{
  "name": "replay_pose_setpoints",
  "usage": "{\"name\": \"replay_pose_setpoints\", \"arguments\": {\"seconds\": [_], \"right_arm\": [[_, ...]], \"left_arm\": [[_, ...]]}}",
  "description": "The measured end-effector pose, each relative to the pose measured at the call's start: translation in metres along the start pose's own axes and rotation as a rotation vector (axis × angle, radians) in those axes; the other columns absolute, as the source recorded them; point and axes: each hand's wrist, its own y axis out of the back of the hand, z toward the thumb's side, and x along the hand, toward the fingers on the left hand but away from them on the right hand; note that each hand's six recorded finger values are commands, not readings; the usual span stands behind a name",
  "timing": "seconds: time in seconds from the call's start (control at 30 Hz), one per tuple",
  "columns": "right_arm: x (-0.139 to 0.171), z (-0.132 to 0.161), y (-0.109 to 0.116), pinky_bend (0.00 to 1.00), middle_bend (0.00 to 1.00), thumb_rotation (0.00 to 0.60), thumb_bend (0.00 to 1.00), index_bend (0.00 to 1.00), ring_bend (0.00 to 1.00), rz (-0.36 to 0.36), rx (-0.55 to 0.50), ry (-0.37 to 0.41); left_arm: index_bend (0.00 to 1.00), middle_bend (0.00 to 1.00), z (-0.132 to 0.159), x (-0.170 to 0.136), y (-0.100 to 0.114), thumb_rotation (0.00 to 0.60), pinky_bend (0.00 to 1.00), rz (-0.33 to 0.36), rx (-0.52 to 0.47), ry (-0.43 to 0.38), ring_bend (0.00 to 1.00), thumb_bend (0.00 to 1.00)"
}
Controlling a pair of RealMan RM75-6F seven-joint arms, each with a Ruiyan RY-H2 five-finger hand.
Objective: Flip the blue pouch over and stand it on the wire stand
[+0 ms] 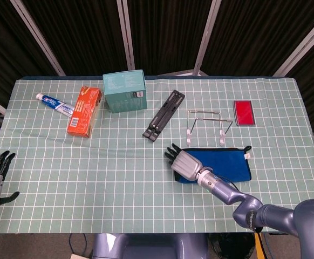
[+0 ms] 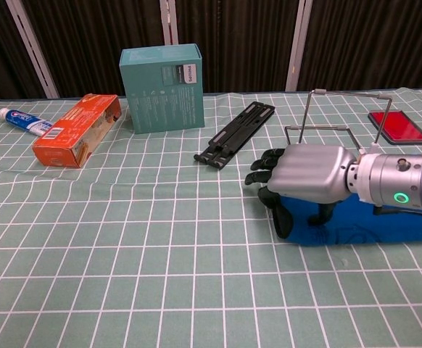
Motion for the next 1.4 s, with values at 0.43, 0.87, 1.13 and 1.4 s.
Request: {"name": "replay_pose_setpoints", "arguments": {"seconds": [0.43, 0.87, 1.13, 1.4], "right_arm": [[0.005, -0.005, -0.004, 0.12, 0.08, 0.600, 0.13, 0.40, 0.00, -0.010, -0.003, -0.006], [0.010, -0.009, -0.007, 0.15, 0.09, 0.600, 0.15, 0.41, 0.00, -0.014, -0.021, -0.015], [0.010, -0.008, -0.007, 0.16, 0.09, 0.600, 0.26, 0.45, 0.00, -0.017, -0.025, -0.012], [0.012, -0.009, -0.008, 0.17, 0.09, 0.600, 0.33, 0.50, 0.00, -0.016, -0.025, -0.011]], "left_arm": [[0.00, 0.00, 0.001, 0.000, -0.001, 0.600, 0.00, -0.002, 0.002, -0.004, 0.00, 0.00], [0.00, 0.00, 0.002, 0.000, -0.001, 0.600, 0.00, -0.003, 0.005, -0.005, 0.00, 0.00], [0.00, 0.00, 0.002, 0.000, -0.001, 0.600, 0.00, -0.002, 0.004, -0.005, 0.00, 0.00], [0.00, 0.00, 0.003, 0.000, -0.001, 0.600, 0.00, -0.002, 0.004, -0.007, 0.00, 0.00]]}}
